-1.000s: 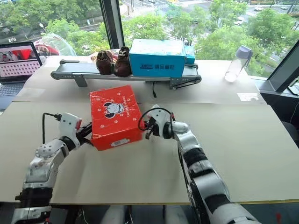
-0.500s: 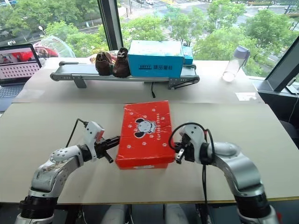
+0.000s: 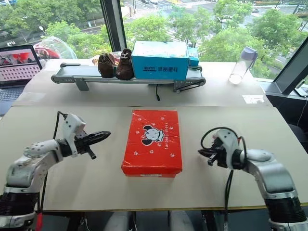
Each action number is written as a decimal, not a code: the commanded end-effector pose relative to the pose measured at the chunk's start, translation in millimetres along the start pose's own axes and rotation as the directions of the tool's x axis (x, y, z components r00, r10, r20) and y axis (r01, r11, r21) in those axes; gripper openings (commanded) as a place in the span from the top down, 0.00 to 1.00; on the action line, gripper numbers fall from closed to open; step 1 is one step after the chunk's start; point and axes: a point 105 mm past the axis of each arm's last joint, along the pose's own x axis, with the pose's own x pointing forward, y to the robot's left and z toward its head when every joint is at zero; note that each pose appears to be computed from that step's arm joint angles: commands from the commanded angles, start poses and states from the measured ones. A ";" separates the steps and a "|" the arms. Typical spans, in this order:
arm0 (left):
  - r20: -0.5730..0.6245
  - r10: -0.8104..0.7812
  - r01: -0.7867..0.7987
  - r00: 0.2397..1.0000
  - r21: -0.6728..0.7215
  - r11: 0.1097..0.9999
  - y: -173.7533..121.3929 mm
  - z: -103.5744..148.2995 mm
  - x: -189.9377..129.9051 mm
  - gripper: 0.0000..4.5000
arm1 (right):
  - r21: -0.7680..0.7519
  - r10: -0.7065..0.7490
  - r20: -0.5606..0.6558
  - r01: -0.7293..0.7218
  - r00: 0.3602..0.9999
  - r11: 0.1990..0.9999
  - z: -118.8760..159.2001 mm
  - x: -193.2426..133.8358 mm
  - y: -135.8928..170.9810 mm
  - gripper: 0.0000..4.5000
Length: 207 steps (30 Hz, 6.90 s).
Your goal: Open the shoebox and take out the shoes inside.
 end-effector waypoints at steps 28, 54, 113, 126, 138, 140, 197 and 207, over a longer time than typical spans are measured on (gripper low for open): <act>-0.246 -0.286 0.344 0.926 0.234 0.909 -53.5 106.6 -78.2 0.00 | -0.181 0.144 -0.008 -0.143 0.989 0.973 17.4 8.4 4.5 0.40; -0.400 -0.139 0.274 0.906 0.305 0.912 -59.9 125.8 -99.4 0.00 | -0.487 0.733 0.174 -0.590 0.657 0.644 181.6 63.6 126.7 0.99; -0.408 -0.168 0.308 0.897 0.307 0.901 -38.3 86.7 -58.4 0.00 | 0.256 0.123 -0.044 -0.108 0.991 0.961 137.9 109.4 62.4 0.00; -0.403 -0.130 0.272 0.906 0.320 0.907 -43.4 90.5 -63.2 0.00 | 0.208 0.102 -0.080 -0.084 0.992 0.975 141.9 123.7 60.9 0.12; -0.391 -0.139 0.278 0.910 0.325 0.904 -43.4 93.5 -58.2 0.00 | 0.158 0.048 -0.040 -0.041 0.998 0.987 153.1 117.5 56.1 0.89; -0.391 -0.142 0.280 0.910 0.324 0.903 -42.9 93.6 -57.5 0.00 | 0.166 0.049 -0.012 -0.047 0.999 0.985 163.7 109.9 57.6 0.89; -0.433 -0.110 0.278 0.895 0.348 0.895 -22.5 97.4 -59.2 0.00 | 0.247 0.364 0.186 -0.402 0.913 0.882 187.7 98.4 78.1 0.01; -0.426 -0.085 0.249 0.901 0.347 0.904 -26.2 95.2 -63.7 0.00 | 0.334 0.392 0.076 -0.394 0.917 0.856 159.9 133.1 85.4 0.01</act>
